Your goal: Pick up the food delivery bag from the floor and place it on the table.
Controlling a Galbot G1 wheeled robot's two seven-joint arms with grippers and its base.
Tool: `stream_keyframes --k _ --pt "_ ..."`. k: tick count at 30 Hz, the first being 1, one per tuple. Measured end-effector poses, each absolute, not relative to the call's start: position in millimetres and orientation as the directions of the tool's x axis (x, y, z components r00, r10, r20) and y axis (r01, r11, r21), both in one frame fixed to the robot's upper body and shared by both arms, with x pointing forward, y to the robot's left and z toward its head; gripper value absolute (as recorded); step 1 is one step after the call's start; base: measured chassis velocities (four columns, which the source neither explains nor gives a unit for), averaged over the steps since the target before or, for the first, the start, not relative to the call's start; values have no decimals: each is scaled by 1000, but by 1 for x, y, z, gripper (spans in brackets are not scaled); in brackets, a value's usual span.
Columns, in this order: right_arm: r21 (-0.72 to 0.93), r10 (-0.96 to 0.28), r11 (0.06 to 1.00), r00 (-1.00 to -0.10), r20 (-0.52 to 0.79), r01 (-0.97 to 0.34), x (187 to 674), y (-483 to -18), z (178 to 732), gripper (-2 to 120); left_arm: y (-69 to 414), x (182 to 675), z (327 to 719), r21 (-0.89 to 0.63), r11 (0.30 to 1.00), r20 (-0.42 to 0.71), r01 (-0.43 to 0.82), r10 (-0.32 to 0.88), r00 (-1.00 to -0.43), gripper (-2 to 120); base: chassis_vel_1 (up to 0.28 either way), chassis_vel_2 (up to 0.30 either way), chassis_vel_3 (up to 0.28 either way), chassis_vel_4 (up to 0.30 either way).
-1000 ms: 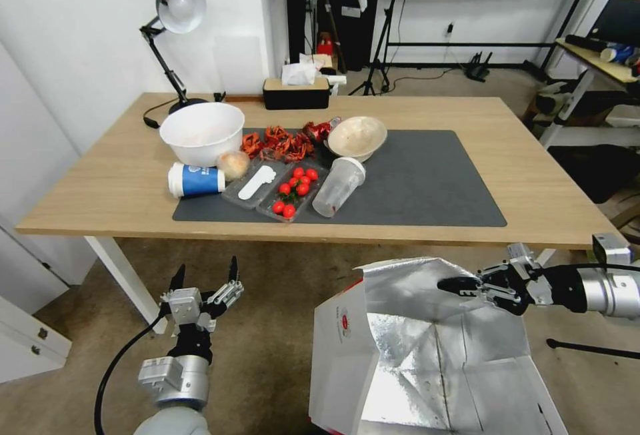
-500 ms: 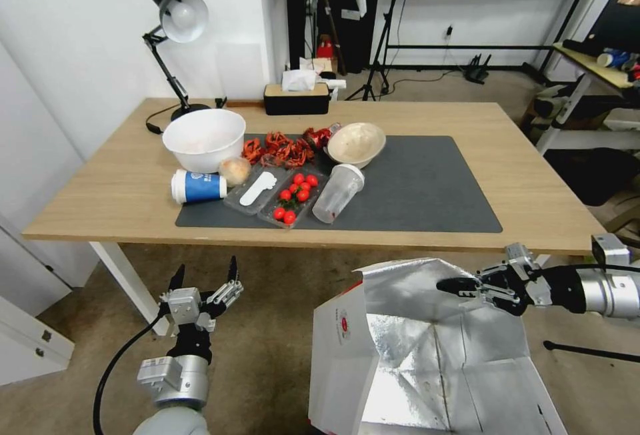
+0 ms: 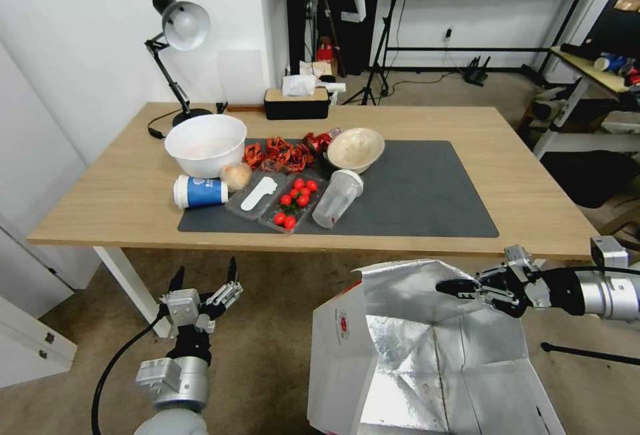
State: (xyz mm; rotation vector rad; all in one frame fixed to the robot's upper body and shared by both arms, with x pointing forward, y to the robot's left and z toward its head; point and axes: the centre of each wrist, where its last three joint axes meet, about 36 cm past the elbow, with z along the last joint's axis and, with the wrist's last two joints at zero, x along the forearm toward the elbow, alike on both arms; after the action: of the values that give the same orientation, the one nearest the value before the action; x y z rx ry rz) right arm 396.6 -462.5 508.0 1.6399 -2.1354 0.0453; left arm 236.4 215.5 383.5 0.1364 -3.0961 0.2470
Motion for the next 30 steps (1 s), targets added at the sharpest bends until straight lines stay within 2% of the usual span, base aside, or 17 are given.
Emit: stream_keyframes --k 17,24,30 --pt "254 -924 271 -177 340 -928 397 -464 509 0 218 238 383 -155 984 33 -90 -85 -996 100 0 0 0 0" --pt "261 -939 249 -166 301 -933 404 -471 528 0 219 238 384 -152 984 33 -93 -89 -995 100 0 0 0 0" --pt "248 -945 238 -165 284 -939 415 -486 566 0 218 238 386 -157 983 25 -95 -92 -995 100 0 0 0 0"
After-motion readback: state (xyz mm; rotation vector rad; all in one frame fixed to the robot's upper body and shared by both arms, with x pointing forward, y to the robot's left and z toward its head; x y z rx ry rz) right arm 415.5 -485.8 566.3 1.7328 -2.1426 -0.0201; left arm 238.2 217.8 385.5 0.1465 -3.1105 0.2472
